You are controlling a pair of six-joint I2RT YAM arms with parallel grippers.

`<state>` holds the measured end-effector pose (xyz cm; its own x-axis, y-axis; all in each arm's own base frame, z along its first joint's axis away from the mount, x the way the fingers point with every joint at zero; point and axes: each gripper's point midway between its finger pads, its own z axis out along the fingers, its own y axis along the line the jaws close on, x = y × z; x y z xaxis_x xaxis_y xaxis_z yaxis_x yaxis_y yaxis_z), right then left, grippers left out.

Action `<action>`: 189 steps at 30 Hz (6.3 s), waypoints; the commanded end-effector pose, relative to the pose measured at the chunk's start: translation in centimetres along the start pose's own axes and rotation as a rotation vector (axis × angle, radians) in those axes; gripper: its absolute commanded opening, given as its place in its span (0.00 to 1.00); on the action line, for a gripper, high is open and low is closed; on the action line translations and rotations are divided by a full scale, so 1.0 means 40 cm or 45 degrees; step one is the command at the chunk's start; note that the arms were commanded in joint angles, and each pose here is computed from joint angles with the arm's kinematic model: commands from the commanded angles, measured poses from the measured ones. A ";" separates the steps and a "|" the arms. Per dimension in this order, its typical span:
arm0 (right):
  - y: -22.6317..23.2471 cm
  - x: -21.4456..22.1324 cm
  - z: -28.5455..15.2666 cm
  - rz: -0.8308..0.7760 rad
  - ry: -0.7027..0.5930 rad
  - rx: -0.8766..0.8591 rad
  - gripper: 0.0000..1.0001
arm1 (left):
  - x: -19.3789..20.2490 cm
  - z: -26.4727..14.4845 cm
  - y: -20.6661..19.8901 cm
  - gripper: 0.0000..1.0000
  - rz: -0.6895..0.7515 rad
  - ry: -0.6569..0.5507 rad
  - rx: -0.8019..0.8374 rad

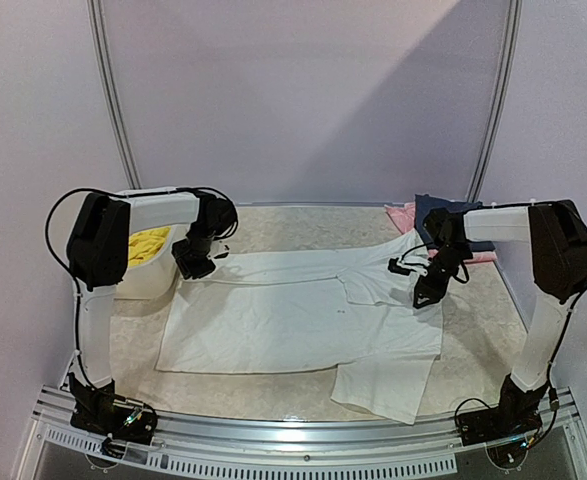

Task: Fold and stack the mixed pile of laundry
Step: Smooth out the 1/3-folded T-shirt at the center of the board.

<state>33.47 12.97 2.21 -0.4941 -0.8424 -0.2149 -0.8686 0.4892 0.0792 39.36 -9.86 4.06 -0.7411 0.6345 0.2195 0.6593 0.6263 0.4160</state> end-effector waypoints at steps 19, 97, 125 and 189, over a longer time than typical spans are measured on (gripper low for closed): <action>-0.021 -0.027 -0.017 -0.044 -0.010 0.130 0.07 | -0.008 0.009 -0.014 0.00 0.006 0.013 0.031; 0.183 -0.363 0.001 -0.264 -0.187 -0.118 0.32 | 0.040 -0.040 0.013 0.25 -0.069 0.042 0.021; 0.151 -0.360 0.127 -0.175 -0.032 -0.018 0.08 | 0.008 -0.140 -0.009 0.30 -0.145 -0.073 0.017; -0.287 -0.138 -0.181 0.812 -0.531 0.057 0.36 | -0.550 -0.509 -0.516 0.44 -0.922 -0.896 1.211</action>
<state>45.28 9.99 10.77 -0.8169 -0.2835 -0.5024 -0.4376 0.8719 0.2197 40.08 -43.12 9.61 -0.8903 -0.0098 -0.4552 0.2367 0.8440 -0.4812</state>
